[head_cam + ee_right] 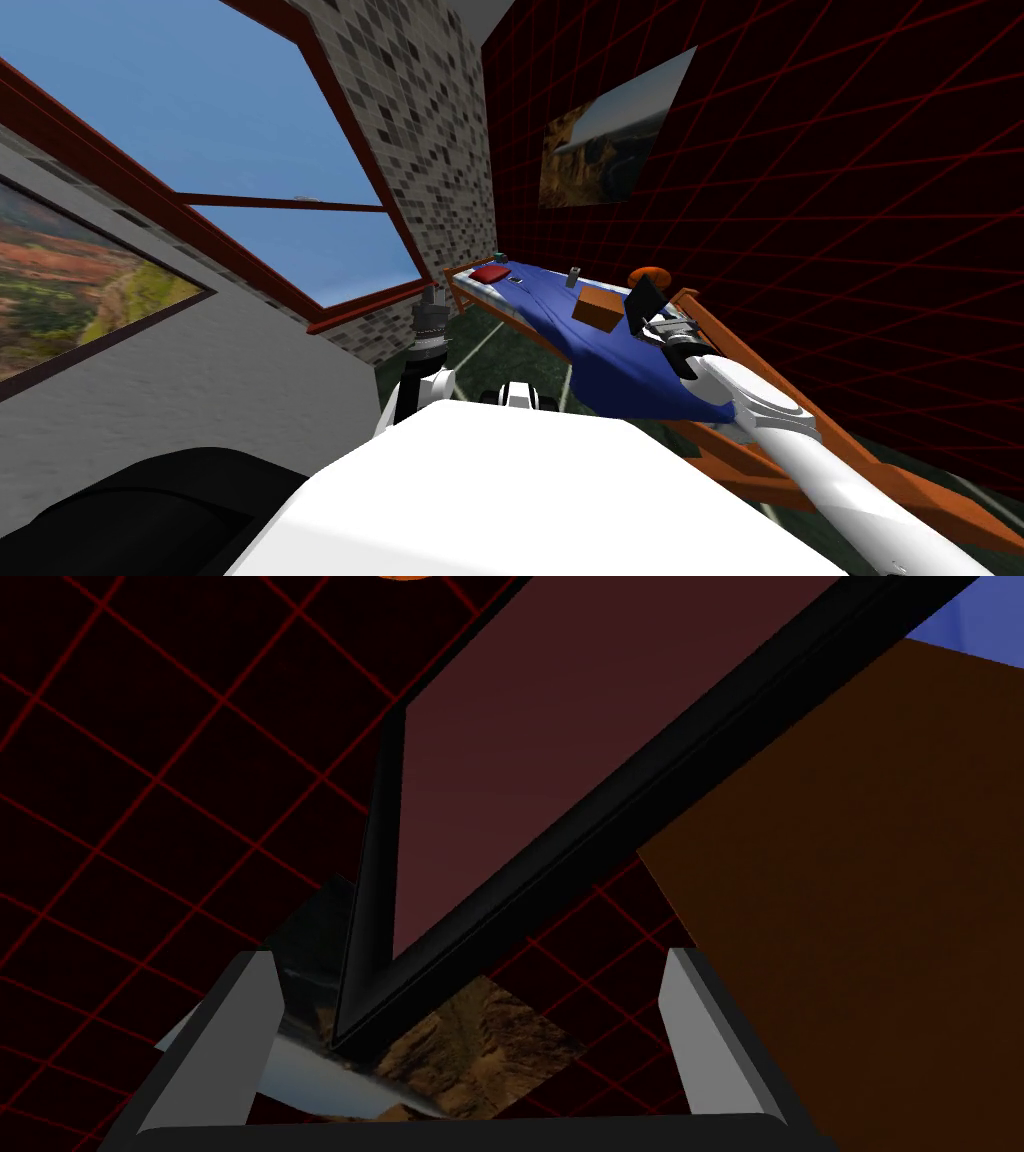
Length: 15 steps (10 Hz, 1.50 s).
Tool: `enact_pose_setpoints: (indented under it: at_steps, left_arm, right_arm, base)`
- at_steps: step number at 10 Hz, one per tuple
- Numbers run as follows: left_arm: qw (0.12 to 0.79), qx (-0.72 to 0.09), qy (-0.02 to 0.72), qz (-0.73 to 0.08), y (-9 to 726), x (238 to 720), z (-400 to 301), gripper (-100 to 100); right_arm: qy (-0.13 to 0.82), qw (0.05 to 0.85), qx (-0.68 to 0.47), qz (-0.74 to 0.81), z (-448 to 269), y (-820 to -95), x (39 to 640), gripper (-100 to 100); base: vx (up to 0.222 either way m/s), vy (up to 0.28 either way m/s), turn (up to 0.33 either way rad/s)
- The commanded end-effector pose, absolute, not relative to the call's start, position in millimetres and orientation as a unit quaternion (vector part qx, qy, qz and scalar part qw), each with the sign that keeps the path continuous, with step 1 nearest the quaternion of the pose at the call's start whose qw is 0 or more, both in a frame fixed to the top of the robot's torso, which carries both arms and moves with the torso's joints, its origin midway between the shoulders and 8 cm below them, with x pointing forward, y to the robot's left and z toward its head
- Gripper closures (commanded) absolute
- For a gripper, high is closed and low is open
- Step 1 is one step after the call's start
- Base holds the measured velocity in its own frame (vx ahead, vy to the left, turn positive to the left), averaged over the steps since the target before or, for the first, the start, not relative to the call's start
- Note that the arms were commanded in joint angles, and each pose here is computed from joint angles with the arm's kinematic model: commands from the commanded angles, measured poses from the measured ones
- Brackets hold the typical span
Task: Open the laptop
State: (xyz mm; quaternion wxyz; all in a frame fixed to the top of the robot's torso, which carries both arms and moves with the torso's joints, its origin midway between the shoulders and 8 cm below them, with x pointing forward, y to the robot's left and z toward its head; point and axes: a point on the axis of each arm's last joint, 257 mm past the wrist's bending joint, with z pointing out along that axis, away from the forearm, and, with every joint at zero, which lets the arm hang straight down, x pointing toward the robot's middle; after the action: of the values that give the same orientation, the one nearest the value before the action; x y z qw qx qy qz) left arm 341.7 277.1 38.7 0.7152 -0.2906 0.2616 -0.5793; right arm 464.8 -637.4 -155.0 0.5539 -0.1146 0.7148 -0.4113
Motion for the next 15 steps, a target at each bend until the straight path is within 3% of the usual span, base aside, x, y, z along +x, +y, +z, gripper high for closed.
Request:
enact_pose_setpoints:
  at_steps: [1,5,6,15]
  left_arm:
    - [0.715,-0.291,0.262,-0.579,277.1,341.7,38.6,0]
    - [0.715,-0.291,0.262,-0.579,277.1,341.6,38.7,0]
    - [0.715,-0.291,0.262,-0.579,277.2,341.7,38.7,0]
    - [0.715,-0.291,0.262,-0.579,277.2,341.7,38.6,0]
  right_arm:
    - [0.704,0.519,-0.138,-0.465,-138.9,-670.7,459.5,-100]
    - [0.695,0.494,-0.152,-0.500,-125.9,-694.4,453.3,-100]
    - [0.695,0.494,-0.152,-0.499,-125.9,-694.2,453.5,100]
    - [0.707,0.603,-0.007,-0.369,-124.4,-674.0,482.2,100]
  base:
    - [0.094,0.109,0.010]
    - [0.073,0.087,0.015]
    - [0.012,0.000,-0.009]
    - [-0.065,-0.082,-0.011]
